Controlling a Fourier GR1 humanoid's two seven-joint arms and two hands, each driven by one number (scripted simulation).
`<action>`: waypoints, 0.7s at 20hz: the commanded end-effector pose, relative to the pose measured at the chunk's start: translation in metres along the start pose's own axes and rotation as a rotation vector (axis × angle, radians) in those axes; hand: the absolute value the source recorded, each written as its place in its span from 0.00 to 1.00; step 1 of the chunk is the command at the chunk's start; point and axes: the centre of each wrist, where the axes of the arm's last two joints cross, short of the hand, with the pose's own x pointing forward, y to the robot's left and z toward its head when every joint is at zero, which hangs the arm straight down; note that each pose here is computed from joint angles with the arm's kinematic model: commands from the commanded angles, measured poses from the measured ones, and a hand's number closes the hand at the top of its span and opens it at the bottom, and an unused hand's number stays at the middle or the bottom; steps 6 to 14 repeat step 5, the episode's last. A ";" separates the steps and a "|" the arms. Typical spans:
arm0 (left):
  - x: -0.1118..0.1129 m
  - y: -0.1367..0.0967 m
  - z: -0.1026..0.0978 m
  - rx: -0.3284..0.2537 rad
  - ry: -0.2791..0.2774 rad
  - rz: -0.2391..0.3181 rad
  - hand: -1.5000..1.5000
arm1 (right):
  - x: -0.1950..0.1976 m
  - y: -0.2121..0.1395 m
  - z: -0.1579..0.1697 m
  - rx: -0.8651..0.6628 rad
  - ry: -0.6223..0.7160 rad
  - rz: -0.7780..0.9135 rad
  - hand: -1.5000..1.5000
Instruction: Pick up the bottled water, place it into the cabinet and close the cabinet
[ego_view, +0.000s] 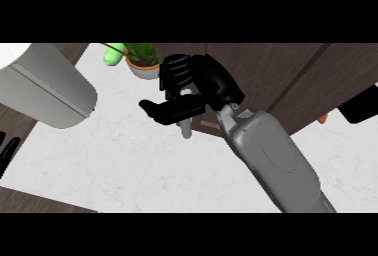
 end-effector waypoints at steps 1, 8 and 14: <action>0.001 0.006 0.002 0.016 -0.013 -0.008 0.00 | 0.022 -0.024 -0.026 -0.179 -0.048 -0.102 0.00; 0.004 0.008 0.005 0.018 -0.011 0.004 0.00 | 0.021 -0.018 -0.034 -0.186 -0.039 -0.120 0.00; 0.004 0.008 0.005 0.018 -0.011 0.004 0.00 | 0.021 -0.018 -0.034 -0.186 -0.039 -0.120 0.00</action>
